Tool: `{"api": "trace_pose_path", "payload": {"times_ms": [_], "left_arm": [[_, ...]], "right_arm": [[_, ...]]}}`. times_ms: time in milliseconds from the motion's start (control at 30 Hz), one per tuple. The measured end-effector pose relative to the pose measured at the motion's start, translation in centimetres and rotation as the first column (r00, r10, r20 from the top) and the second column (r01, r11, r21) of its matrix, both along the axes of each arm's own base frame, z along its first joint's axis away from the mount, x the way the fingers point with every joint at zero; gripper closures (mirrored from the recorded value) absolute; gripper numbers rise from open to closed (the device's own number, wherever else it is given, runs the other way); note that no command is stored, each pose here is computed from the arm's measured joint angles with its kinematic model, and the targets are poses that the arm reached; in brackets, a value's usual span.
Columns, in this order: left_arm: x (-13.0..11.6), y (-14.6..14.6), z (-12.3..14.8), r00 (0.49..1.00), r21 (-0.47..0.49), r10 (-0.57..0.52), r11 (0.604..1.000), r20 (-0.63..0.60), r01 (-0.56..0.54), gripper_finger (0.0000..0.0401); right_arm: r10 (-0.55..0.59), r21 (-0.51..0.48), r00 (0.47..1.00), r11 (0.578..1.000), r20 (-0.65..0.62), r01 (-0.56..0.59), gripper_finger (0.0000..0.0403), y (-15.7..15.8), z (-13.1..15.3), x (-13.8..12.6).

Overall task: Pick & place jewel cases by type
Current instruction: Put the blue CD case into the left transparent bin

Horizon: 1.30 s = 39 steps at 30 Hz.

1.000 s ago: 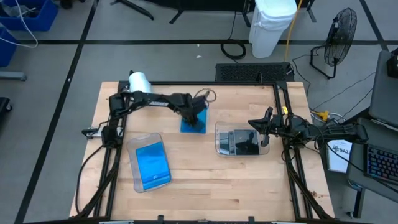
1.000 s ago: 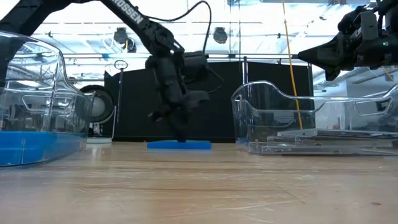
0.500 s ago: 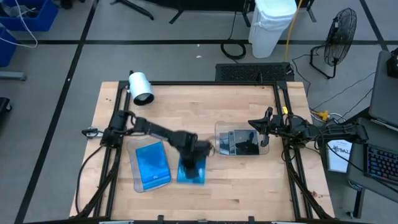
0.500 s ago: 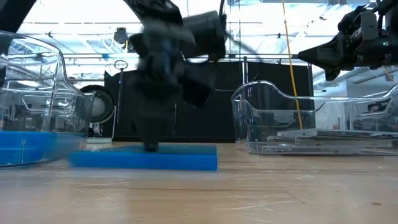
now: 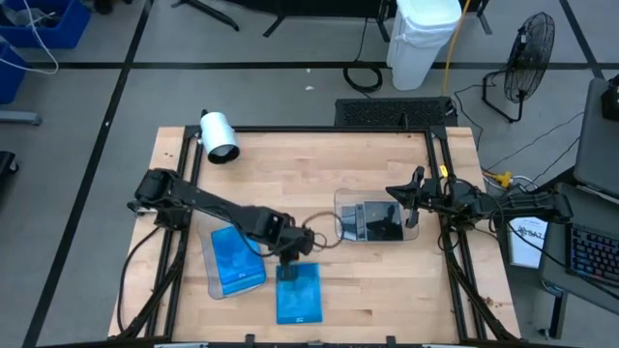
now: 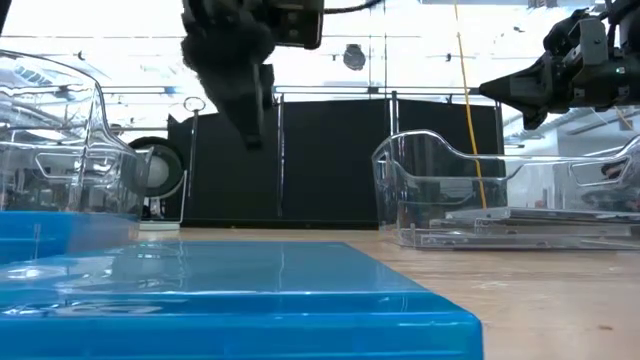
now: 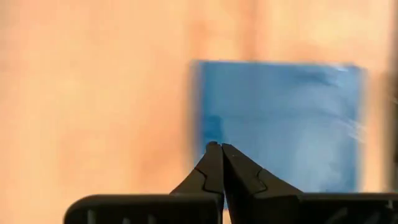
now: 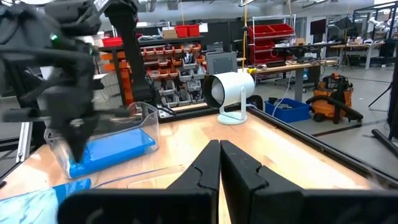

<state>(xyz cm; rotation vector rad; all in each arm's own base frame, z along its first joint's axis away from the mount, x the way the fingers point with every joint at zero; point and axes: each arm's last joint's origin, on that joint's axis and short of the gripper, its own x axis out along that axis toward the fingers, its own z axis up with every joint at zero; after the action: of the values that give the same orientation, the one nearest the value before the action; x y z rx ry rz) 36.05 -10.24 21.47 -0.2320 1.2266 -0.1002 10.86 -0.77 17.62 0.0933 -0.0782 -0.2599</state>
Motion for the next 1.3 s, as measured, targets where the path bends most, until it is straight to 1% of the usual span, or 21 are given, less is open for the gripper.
{"api": "trace_pose_path", "payload": {"times_ms": [67,133,233,300,367,433,500,600,700,767,867,1000,1100,1200,1300], "left_arm": [[-0.2,1.2,0.1,0.996,0.047,0.079,0.996,-0.03,-0.077,0.0397],[-0.4,2.1,-0.5,0.99,0.07,0.124,0.99,-0.066,-0.119,0.0396],[-0.5,3.2,-2.6,0.975,0.063,0.182,0.982,-0.126,-0.176,0.0398],[-0.7,3.4,-4.1,0.963,0.033,0.204,0.979,-0.175,-0.201,0.0397],[-0.9,3.3,-5.2,0.956,-0.014,0.197,0.979,-0.215,-0.205,0.0398],[-0.9,2.9,-6.0,0.955,-0.082,0.177,0.976,-0.238,-0.201,0.0398],[-1.0,2.4,-6.4,0.958,-0.143,0.145,0.972,-0.246,-0.184,0.0393],[-0.8,1.6,-6.3,0.972,-0.211,0.098,0.967,-0.212,-0.144,0.0377],[-0.7,1.0,-6.2,0.983,-0.248,0.045,0.965,-0.177,-0.089,0.0364],[-0.7,1.0,-6.2,0.984,-0.272,0.027,0.959,-0.178,-0.076,0.0358],[-0.7,1.2,-6.2,0.982,-0.283,0.029,0.956,-0.185,-0.081,0.0353],[-0.6,1.5,-6.2,0.982,-0.242,0.059,0.965,-0.178,-0.102,0.0352],[-0.5,1.6,-6.2,0.982,-0.243,0.066,0.964,-0.178,-0.108,0.035],[-0.5,1.6,-6.2,0.982,-0.245,0.066,0.964,-0.174,-0.108,0.0334],[-0.5,1.6,-6.2,0.983,-0.232,0.072,0.966,-0.172,-0.111,0.0305]], "right_arm": [[0.0,0.0,1.0,1.0,0.0,0.0,0.0399,0.0,0.0,0.0],[0.0,0.0,1.0,1.0,0.0,0.0,0.0399,0.0,0.0,0.0],[0.0,0.0,1.0,1.0,0.0,0.0,0.0399,0.0,0.0,0.0],[0.0,0.0,1.0,1.0,0.0,0.0,0.0399,0.0,0.0,0.0],[0.0,0.0,1.0,1.0,-0.001,0.0,0.0399,0.0,0.0,0.0],[0.0,0.0,1.0,1.0,0.0,0.0,0.0399,0.0,0.0,0.0],[0.0,0.0,1.0,1.0,0.0,0.0,0.0399,0.0,0.0,0.0],[0.0,0.0,1.0,1.0,-0.001,0.0,0.0399,0.0,0.0,0.0],[0.0,0.0,1.0,1.0,0.0,0.0,0.0399,0.0,0.0,0.0],[0.0,0.0,1.0,1.0,-0.001,0.0,0.0399,0.0,0.0,0.0],[0.0,0.0,1.0,1.0,-0.001,0.0,0.0399,0.0,0.0,0.0],[0.0,0.0,1.0,1.0,0.0,0.0,0.0399,0.0,0.0,0.0],[0.0,0.0,1.0,1.0,0.0,0.0,0.0399,0.0,0.0,0.0],[0.0,0.0,1.0,1.0,-0.001,0.0,0.0398,0.0,0.0,0.0],[0.0,0.0,1.0,1.0,-0.001,0.0,0.0399,0.0,0.0,0.0]]}}
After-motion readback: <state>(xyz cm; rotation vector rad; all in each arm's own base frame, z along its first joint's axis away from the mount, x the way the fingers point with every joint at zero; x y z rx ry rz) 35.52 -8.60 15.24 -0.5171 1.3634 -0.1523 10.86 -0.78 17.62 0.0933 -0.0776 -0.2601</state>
